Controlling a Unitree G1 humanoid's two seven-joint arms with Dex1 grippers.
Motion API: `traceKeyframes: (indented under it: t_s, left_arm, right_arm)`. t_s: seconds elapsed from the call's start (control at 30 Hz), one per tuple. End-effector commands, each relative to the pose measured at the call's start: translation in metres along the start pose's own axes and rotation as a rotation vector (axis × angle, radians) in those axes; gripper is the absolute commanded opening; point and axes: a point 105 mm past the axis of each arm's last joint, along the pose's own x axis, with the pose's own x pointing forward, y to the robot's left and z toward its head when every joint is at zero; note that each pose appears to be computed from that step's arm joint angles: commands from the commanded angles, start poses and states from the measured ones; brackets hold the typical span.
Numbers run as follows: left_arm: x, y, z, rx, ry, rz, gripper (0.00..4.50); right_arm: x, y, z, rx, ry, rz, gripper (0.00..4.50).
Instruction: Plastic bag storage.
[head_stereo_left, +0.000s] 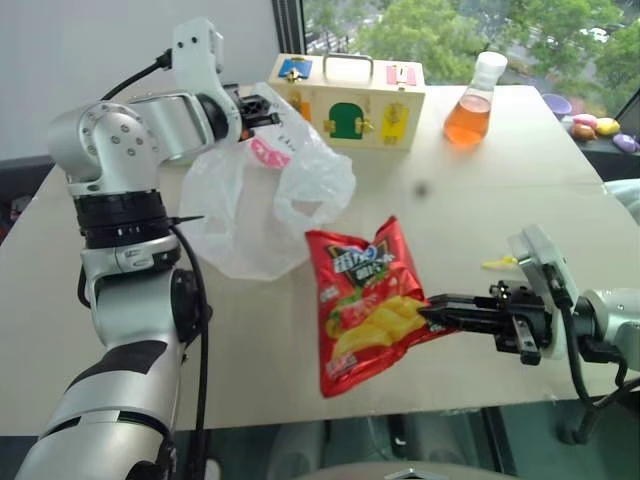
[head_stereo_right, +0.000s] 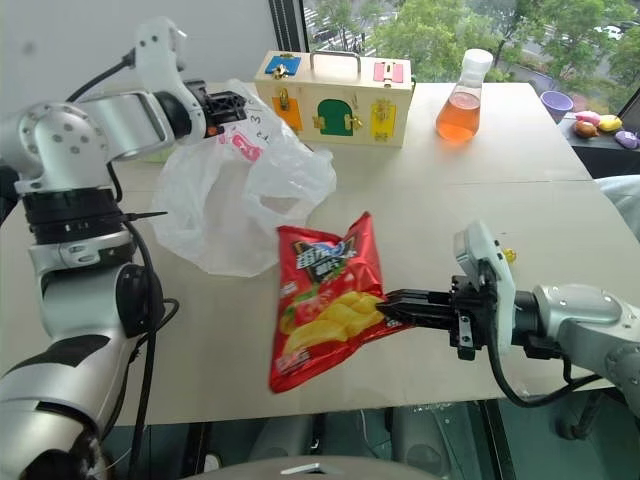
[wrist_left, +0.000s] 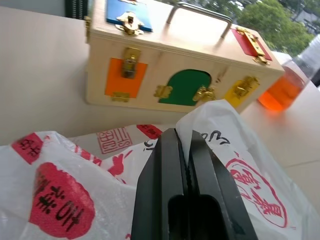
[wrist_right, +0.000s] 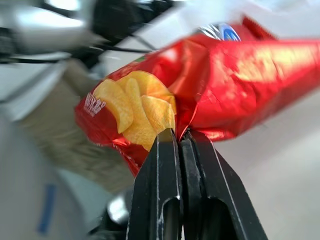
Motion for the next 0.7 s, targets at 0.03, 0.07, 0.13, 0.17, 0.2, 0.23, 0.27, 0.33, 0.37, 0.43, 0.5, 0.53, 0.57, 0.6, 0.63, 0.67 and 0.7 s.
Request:
traceKeyframes:
  t_s: [0.03,0.07,0.13,0.17,0.2,0.23,0.27,0.33,0.37,0.43,0.5,0.53,0.57,0.6,0.63,0.67,0.7]
  left_arm:
    - [-0.004,-0.005,0.018,0.039,-0.066,-0.015,0.0]
    - [-0.004,-0.007,0.019,0.041,-0.071,-0.022,0.0]
    - [-0.006,-0.01,0.021,0.063,-0.084,-0.036,0.0]
    - [-0.007,-0.01,0.022,0.07,-0.089,-0.037,0.0]
    - [-0.008,-0.01,0.022,0.066,-0.088,-0.042,0.0]
    - [-0.01,-0.012,0.022,0.06,-0.086,-0.064,0.0]
    - [-0.012,-0.015,0.021,0.053,-0.081,-0.087,0.0]
    - [-0.018,-0.02,0.018,0.049,-0.06,-0.139,0.0]
    - [-0.021,-0.022,0.016,0.054,-0.051,-0.155,0.0]
    - [-0.023,-0.024,0.011,0.061,-0.051,-0.157,0.0]
    - [-0.022,-0.027,0.004,0.073,-0.044,-0.156,0.0]
    - [-0.023,-0.029,0.002,0.079,-0.042,-0.154,0.0]
    - [-0.023,-0.03,0.001,0.082,-0.042,-0.153,0.0]
    - [-0.024,-0.028,0.0,0.084,-0.045,-0.142,0.0]
    - [-0.026,-0.024,0.0,0.078,-0.051,-0.128,0.0]
    - [-0.026,-0.02,-0.001,0.07,-0.05,-0.112,0.0]
    - [-0.026,-0.016,-0.001,0.061,-0.052,-0.098,0.0]
  right_arm:
    - [0.004,0.012,-0.001,0.023,0.034,0.119,0.05]
    - [0.004,0.013,-0.003,0.031,0.041,0.129,0.05]
    - [0.003,0.02,-0.007,0.05,0.055,0.17,0.05]
    - [0.005,0.023,-0.008,0.053,0.054,0.185,0.05]
    - [0.008,0.022,-0.008,0.051,0.049,0.187,0.05]
    - [0.012,0.017,-0.008,0.043,0.044,0.176,0.05]
    - [0.015,0.013,-0.009,0.035,0.043,0.165,0.05]
    - [0.026,-0.005,-0.009,0.002,0.04,0.118,0.05]
    - [0.033,-0.014,-0.009,-0.006,0.04,0.109,0.05]
    - [0.049,-0.025,-0.004,-0.002,0.019,0.138,0.05]
    - [0.061,-0.033,-0.001,-0.008,0.011,0.151,0.05]
    - [0.065,-0.038,-0.001,-0.012,0.009,0.147,0.05]
    - [0.067,-0.04,0.0,-0.015,0.008,0.145,0.05]
    - [0.068,-0.039,0.001,-0.021,0.0,0.167,0.05]
    - [0.068,-0.033,0.004,-0.018,-0.013,0.211,0.05]
    - [0.067,-0.026,0.007,-0.015,-0.021,0.259,0.05]
    - [0.067,-0.018,0.009,-0.016,-0.02,0.307,0.05]
